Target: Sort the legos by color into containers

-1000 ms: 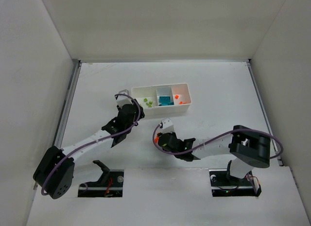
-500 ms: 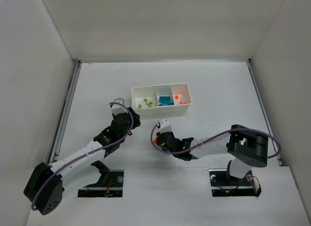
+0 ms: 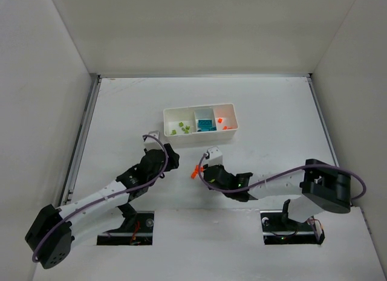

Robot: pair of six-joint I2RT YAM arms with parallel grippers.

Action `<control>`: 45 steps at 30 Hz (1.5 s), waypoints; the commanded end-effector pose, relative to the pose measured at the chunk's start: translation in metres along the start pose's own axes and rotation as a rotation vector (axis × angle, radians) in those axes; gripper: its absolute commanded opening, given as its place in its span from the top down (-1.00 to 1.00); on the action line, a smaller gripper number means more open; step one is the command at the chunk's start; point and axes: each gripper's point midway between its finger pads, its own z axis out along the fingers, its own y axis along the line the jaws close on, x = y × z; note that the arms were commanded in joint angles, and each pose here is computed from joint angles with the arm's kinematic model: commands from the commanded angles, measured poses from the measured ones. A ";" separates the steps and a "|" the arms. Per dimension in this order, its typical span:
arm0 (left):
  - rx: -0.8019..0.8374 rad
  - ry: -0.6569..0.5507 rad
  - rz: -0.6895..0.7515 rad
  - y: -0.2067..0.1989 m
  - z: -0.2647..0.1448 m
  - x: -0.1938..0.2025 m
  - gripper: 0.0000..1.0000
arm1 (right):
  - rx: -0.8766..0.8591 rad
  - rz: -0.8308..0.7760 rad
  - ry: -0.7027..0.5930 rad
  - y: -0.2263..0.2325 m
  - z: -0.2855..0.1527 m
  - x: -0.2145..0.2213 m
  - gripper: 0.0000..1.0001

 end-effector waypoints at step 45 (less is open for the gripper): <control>0.153 0.176 0.275 -0.066 0.015 0.106 0.24 | 0.201 0.216 -0.386 -0.138 0.006 -0.217 0.13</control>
